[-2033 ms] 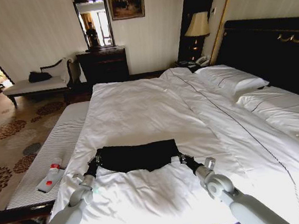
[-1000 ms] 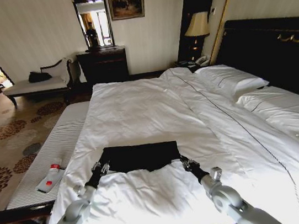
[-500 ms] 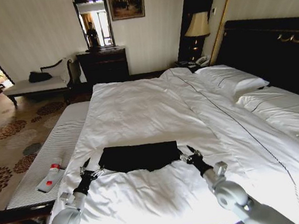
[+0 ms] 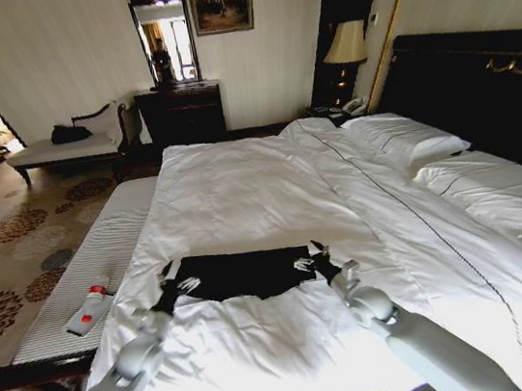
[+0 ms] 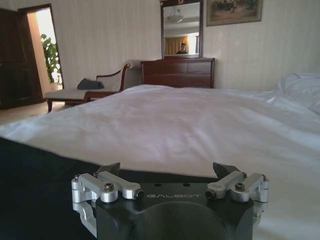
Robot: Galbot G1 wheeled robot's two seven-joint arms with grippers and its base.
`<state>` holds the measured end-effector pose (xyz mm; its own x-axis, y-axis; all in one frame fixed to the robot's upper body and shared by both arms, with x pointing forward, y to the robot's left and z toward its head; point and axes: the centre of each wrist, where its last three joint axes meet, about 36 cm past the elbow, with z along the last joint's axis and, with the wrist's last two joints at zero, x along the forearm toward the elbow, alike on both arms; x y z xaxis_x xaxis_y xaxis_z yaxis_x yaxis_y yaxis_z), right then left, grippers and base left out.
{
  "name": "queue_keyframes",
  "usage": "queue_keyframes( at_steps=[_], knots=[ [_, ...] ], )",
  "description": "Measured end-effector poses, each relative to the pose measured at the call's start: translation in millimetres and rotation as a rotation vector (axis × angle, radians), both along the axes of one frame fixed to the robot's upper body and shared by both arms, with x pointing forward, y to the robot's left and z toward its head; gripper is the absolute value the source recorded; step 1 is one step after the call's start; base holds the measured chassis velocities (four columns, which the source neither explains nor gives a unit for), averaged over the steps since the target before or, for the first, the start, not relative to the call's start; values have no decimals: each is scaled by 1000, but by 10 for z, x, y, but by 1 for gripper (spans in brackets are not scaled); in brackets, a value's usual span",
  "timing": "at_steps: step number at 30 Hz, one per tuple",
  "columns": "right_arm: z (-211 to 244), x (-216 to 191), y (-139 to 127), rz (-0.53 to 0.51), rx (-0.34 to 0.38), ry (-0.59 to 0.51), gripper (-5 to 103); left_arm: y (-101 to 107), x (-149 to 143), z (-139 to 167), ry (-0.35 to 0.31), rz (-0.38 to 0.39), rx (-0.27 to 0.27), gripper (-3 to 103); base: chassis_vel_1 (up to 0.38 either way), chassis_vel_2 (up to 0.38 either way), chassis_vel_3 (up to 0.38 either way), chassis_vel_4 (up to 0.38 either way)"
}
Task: Fold the clothes on the bed.
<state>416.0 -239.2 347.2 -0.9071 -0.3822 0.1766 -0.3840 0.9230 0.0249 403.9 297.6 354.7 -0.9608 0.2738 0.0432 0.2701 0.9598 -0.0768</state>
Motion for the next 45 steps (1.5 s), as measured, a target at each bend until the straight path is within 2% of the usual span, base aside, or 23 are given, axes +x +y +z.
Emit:
queue_keyframes(
  at_steps=[2,6,12,15,19,20,21,22,23,24,25,26,29,34,39,41,45],
  knots=[
    [-159,11,78,18,-21,7,100,14,126,-185,34,6,22,100,0,0,0,0],
    [-261,17,84,17,-34,15,100,74,142,-289,51,7,37,100,0,0,0,0],
    [-332,-57,-49,0,-51,22,100,257,31,-303,48,-18,75,100,0,0,0,0],
    [-374,-168,-164,-12,-65,26,100,444,-27,-299,42,-14,115,100,0,0,0,0],
    [-375,-242,-240,-30,-64,34,100,555,-40,-281,35,-9,148,100,0,0,0,0],
    [-260,-253,-238,-67,-5,64,100,560,-54,-225,24,-12,152,100,0,0,0,0],
    [-260,-253,-238,-67,-5,64,100,560,-54,-225,24,-12,152,100,0,0,0,0],
    [-188,-250,-229,-85,37,86,100,538,-66,-177,19,-13,147,100,0,0,0,0],
    [19,-227,-223,-131,160,154,100,469,-107,-59,18,-20,133,100,0,0,0,0],
    [80,-218,-226,-142,194,173,100,444,-126,-21,20,-22,128,100,0,0,0,0],
    [289,-183,-262,-172,312,245,100,347,-217,113,29,-27,114,100,0,0,0,0],
    [289,-183,-262,-172,312,245,100,347,-217,113,29,-27,114,100,0,0,0,0],
    [532,-110,-425,-195,455,342,100,321,-476,259,21,-16,146,100,0,0,0,0],
    [615,-75,-505,-191,523,407,100,450,-712,337,58,44,174,100,0,0,0,0],
    [579,-10,-580,-177,557,484,100,557,-1099,424,83,54,124,100,0,0,0,0],
    [569,-4,-587,-176,558,490,100,557,-1143,428,82,58,117,100,0,0,0,0],
    [429,1,-630,-170,552,534,100,530,-1612,425,103,112,64,100,0,0,0,0]
  ],
)
